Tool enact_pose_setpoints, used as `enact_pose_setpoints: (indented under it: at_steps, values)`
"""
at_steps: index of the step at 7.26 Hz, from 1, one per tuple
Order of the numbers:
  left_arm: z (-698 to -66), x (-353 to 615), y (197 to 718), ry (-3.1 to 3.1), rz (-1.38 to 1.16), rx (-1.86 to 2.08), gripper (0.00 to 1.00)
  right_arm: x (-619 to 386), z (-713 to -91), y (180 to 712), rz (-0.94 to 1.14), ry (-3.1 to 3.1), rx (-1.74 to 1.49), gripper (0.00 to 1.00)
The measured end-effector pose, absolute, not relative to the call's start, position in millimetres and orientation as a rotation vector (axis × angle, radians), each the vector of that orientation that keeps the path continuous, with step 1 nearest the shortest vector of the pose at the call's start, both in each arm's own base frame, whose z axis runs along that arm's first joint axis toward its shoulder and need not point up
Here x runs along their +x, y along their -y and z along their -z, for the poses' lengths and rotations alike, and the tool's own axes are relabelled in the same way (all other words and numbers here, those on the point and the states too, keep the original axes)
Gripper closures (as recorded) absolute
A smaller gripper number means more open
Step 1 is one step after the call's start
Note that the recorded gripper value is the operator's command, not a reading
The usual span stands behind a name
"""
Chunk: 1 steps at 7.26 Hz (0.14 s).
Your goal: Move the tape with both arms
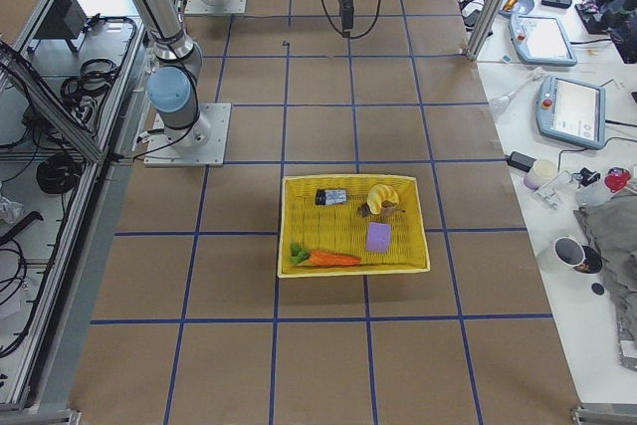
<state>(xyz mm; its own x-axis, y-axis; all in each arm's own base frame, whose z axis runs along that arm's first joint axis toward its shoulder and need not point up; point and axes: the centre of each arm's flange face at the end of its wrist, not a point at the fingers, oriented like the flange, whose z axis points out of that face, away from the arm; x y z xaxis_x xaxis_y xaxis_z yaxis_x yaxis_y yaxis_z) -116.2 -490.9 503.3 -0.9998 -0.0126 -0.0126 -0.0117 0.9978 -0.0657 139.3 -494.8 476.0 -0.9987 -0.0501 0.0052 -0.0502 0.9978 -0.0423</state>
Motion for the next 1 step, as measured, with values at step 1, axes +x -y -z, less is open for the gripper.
enact_pose_setpoints:
  at_steps: [1]
  values:
    - [-503.7, -116.0, 490.7, -3.128, 0.099, -0.020, 0.00, 139.3, -476.0, 494.8, -0.067, 3.135, 0.085, 0.00]
